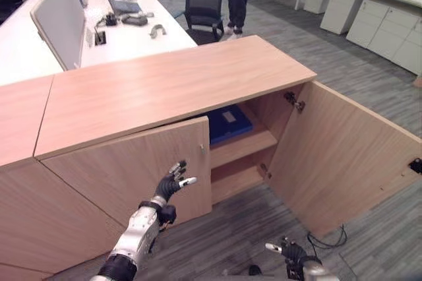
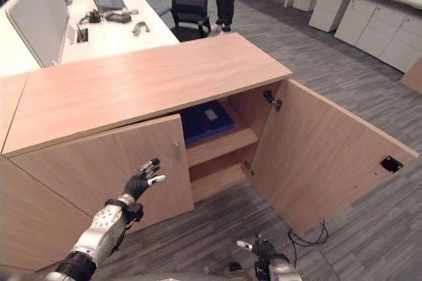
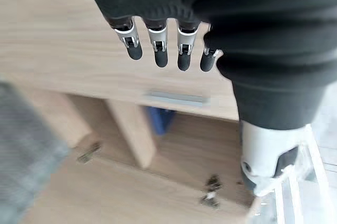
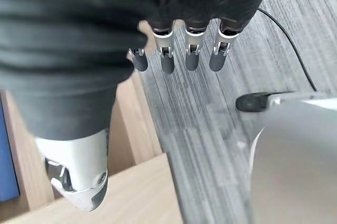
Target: Put the empty folder in the office cabinet
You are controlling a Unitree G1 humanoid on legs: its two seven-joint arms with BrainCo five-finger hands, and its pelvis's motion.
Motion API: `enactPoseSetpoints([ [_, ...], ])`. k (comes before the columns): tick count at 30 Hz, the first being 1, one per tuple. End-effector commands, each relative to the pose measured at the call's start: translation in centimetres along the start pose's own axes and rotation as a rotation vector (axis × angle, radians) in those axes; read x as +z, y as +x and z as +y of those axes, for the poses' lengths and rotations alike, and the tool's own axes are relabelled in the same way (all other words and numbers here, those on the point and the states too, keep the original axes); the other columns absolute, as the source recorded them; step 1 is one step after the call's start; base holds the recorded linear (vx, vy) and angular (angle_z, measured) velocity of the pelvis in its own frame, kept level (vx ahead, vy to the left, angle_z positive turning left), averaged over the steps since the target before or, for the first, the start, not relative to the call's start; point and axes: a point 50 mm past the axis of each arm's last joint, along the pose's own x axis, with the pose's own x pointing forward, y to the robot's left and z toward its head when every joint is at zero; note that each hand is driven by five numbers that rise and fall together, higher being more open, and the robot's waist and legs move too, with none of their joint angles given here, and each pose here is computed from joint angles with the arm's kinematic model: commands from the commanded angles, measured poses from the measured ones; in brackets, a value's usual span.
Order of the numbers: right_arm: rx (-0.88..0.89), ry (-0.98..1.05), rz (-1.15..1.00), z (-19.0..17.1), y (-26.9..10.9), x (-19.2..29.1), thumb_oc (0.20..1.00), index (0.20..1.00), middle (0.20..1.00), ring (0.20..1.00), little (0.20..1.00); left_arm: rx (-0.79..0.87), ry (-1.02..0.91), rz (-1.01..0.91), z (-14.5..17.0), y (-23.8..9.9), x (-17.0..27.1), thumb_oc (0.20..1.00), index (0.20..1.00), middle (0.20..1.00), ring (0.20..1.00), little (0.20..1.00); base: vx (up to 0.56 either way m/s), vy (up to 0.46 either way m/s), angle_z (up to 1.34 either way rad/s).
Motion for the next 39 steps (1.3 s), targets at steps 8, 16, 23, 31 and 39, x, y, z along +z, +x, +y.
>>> enactPoseSetpoints([
  [8, -0.080, 0.014, 0.085, -2.7, -0.9, -2.8, 1.000, 1.000, 1.000, 1.000, 1.000, -0.052, -0.017, 0.002, -0.2, 0.2, -0.2, 1.000, 1.000, 1.000, 1.000, 1.000, 0.01, -0.263, -0.40],
  [16, -0.112, -0.037, 0.084, -4.4, -1.1, -2.7, 1.000, 1.000, 1.000, 1.000, 1.000, 0.009, -0.068, 0.031, 0.4, -0.2, -1.2, 1.000, 1.000, 1.000, 1.000, 1.000, 0.01, -0.234, -0.38],
  [23, -0.136, -0.050, 0.072, -5.4, -1.1, -1.8, 1.000, 1.000, 1.000, 1.000, 1.000, 0.013, -0.090, 0.025, 0.1, 0.0, -1.2, 1.000, 1.000, 1.000, 1.000, 1.000, 0.00, -0.108, -0.39],
  [31, -0.221, 0.084, 0.063, -7.8, -1.6, -1.8, 1.000, 1.000, 1.000, 1.000, 1.000, -0.022, -0.077, 0.058, -0.3, -0.6, -2.1, 1.000, 1.000, 1.000, 1.000, 1.000, 0.06, -0.032, -0.21],
  [39, -0.382, 0.128, -0.153, -14.2, -2.7, 5.8, 1.000, 1.000, 1.000, 1.000, 1.000, 0.007, -0.051, 0.061, 1.5, -1.6, -2.0, 1.000, 1.000, 1.000, 1.000, 1.000, 0.02, 0.020, 0.10],
])
